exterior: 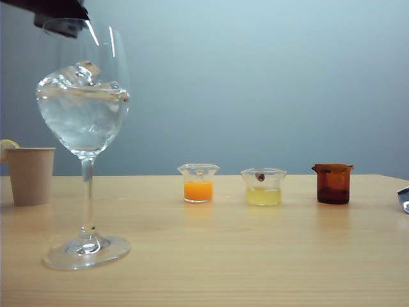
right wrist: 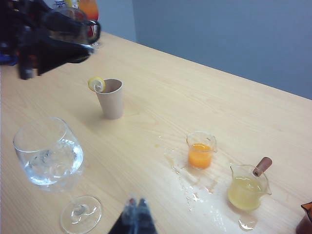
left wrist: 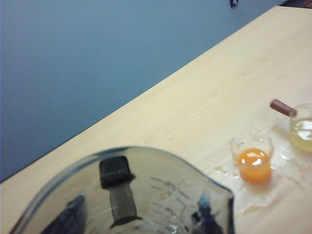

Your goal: Pick up the first measuring cup from the left, pour the coconut rum inside into the goblet, and finally put the measuring cup back in its original place.

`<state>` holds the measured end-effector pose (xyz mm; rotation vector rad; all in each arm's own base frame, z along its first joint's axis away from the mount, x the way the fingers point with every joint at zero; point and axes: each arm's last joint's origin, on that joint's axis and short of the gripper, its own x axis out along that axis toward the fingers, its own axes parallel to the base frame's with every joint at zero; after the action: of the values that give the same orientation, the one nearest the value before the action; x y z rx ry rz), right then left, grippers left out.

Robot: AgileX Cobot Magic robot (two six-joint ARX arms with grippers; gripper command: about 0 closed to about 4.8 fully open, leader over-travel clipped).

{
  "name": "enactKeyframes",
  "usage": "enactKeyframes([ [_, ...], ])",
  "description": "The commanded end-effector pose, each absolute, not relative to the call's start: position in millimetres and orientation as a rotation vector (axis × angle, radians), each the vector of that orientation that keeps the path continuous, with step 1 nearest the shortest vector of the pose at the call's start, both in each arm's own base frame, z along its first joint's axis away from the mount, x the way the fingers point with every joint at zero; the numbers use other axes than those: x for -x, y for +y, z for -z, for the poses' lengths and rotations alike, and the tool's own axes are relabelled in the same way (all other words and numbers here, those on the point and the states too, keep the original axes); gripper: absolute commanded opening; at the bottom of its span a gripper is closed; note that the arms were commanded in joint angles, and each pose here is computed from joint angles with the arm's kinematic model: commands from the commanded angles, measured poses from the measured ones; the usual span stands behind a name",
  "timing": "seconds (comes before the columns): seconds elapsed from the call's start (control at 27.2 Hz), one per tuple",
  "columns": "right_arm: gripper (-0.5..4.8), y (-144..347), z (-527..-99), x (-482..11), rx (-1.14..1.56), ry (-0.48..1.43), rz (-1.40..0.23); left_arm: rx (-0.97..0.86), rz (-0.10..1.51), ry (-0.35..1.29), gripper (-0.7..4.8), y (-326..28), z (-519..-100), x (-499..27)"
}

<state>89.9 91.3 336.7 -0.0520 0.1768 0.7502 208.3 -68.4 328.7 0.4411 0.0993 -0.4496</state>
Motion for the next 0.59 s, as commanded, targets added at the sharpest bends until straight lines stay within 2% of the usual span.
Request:
enactKeyframes([
  [0.04, -0.03, 91.0, -339.3, -89.6, 0.047, 0.158, -0.754, -0.373, 0.436, 0.06, -0.05, -74.2, -325.6, -228.6],
  [0.22, -0.03, 90.9, -339.4, -89.5, 0.047, 0.158, -0.754, -0.255, 0.428, 0.062, -0.05, -85.1, -304.7, -263.6],
  [0.59, -0.03, 90.9, -339.4, -89.5, 0.047, 0.158, -0.754, -0.149, 0.425, 0.123, -0.05, -98.6, -254.9, -307.7],
])
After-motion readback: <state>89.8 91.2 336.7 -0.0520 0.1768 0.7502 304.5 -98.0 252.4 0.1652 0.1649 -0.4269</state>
